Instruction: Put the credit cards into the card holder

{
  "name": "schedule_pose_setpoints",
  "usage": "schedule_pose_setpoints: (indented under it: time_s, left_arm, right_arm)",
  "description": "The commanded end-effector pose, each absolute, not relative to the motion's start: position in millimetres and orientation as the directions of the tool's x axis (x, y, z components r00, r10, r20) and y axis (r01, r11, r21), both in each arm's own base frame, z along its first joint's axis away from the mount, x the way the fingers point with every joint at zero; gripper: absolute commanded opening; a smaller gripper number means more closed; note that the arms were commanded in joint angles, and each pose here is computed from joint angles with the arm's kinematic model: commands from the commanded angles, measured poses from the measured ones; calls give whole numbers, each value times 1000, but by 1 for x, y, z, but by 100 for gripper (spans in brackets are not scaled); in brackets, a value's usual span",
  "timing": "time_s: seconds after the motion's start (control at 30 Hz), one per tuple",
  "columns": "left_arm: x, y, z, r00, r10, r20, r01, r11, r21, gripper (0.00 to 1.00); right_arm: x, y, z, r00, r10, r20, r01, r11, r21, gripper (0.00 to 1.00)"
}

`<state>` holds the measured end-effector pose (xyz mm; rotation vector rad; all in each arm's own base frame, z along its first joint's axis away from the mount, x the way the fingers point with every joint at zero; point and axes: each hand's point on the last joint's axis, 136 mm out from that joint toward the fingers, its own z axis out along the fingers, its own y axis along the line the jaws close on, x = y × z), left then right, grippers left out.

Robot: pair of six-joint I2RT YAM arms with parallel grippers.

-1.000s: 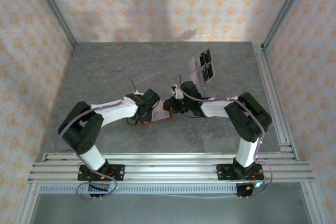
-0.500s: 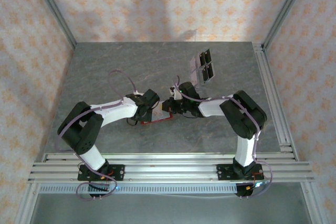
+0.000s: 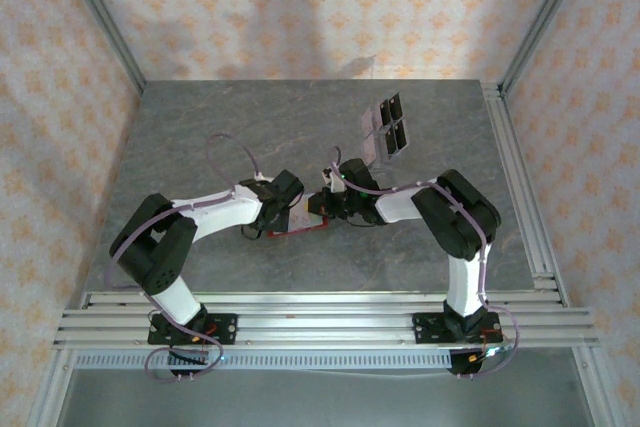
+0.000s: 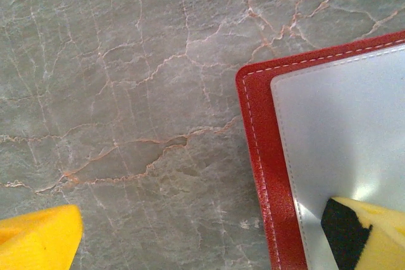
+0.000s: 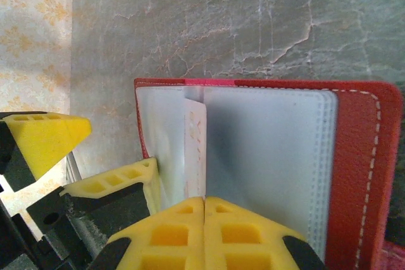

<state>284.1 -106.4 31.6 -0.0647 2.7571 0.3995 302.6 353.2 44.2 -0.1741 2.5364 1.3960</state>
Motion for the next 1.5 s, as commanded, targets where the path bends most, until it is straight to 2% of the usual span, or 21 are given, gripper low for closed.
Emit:
schedule_pose_setpoints:
  time_s: [0.0,0.37,1.47]
  left_arm:
    - [270,-89,22,-955,23,-297,-83,937,340,100]
    - [268,-88,21,-955,27,-294,-78,937,341,100]
    - [269,-89,18,-956,25,-294,-78,939,335,100]
  right_arm:
    - [305,358,46,-956,-6,-294,-251,534,808,0]
    - [316,343,44,-952,18,-305,-241,568,787,0]
    - [299,358,39,-954,-77,-288,-280,564,777,0]
